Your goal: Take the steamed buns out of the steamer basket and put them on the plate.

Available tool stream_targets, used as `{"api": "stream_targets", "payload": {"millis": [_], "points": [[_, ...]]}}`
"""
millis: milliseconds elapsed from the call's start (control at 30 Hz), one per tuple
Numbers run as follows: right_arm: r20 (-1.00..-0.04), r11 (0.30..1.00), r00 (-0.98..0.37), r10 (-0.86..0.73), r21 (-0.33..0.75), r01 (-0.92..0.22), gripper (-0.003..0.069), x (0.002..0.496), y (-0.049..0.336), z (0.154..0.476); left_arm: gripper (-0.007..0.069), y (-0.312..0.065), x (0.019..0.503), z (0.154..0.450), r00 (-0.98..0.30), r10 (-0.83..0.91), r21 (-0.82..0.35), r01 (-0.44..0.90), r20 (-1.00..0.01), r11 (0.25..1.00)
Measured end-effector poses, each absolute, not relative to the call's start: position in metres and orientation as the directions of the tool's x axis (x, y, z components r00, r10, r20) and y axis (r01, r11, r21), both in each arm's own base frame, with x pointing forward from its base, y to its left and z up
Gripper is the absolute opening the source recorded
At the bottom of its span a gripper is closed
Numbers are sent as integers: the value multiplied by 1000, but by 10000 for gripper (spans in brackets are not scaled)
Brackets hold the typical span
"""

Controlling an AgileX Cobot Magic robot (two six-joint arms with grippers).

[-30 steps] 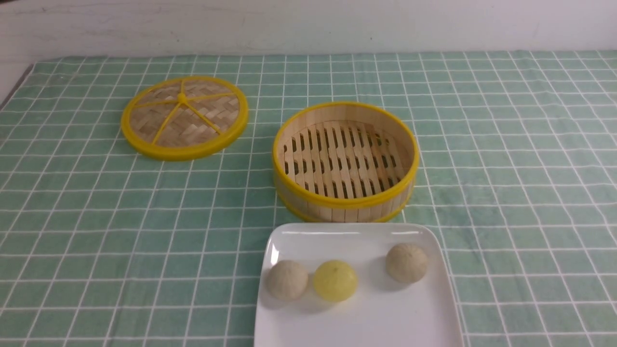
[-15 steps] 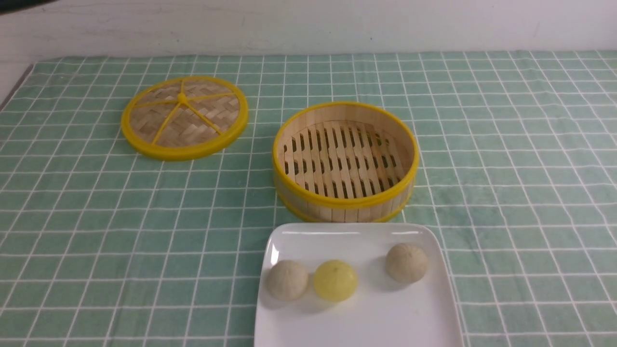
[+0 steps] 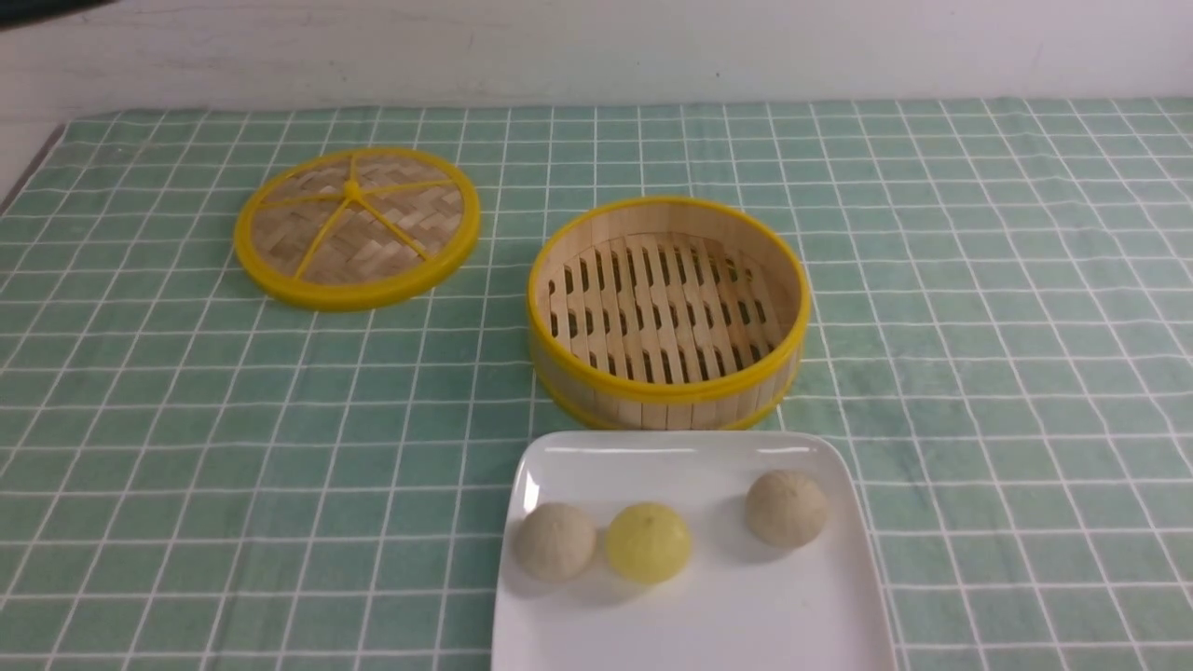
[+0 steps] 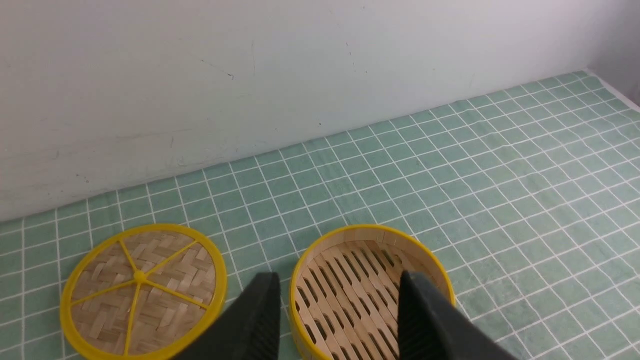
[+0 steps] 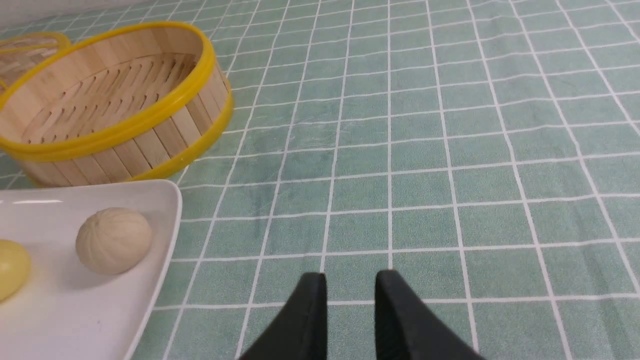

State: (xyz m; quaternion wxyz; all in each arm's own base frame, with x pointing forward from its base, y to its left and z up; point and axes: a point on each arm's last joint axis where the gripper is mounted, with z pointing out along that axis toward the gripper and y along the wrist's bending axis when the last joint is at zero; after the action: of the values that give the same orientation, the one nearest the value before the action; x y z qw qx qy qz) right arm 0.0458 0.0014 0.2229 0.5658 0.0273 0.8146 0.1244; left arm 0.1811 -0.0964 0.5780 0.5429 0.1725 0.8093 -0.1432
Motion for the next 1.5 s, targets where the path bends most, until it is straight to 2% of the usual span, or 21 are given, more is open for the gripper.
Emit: {"api": "stream_targets", "payload": {"millis": [500,767,933,1067,1333,1500], "points": [[-912,968,-364,187,235,-92,177,46,1,222,285,-110,203,566,-392,159,-36,446,-906,895],[-923,976,-351,156,198,-86,181,46,-1,222,281,-111,203,566,-381,176,-24,466,-908,884],[-948,984,-305,92,134,-118,188,52,1,209,281,-115,202,568,-359,161,-43,499,-919,865],[-955,981,-285,80,127,-149,194,55,5,199,281,-116,202,568,-359,158,-49,506,-920,861],[-934,985,-354,53,107,-134,205,55,4,176,281,-115,201,566,-376,171,-47,506,-911,861],[-939,985,-340,38,94,-148,211,56,5,173,281,-115,201,566,-381,177,-45,507,-907,861]]}}
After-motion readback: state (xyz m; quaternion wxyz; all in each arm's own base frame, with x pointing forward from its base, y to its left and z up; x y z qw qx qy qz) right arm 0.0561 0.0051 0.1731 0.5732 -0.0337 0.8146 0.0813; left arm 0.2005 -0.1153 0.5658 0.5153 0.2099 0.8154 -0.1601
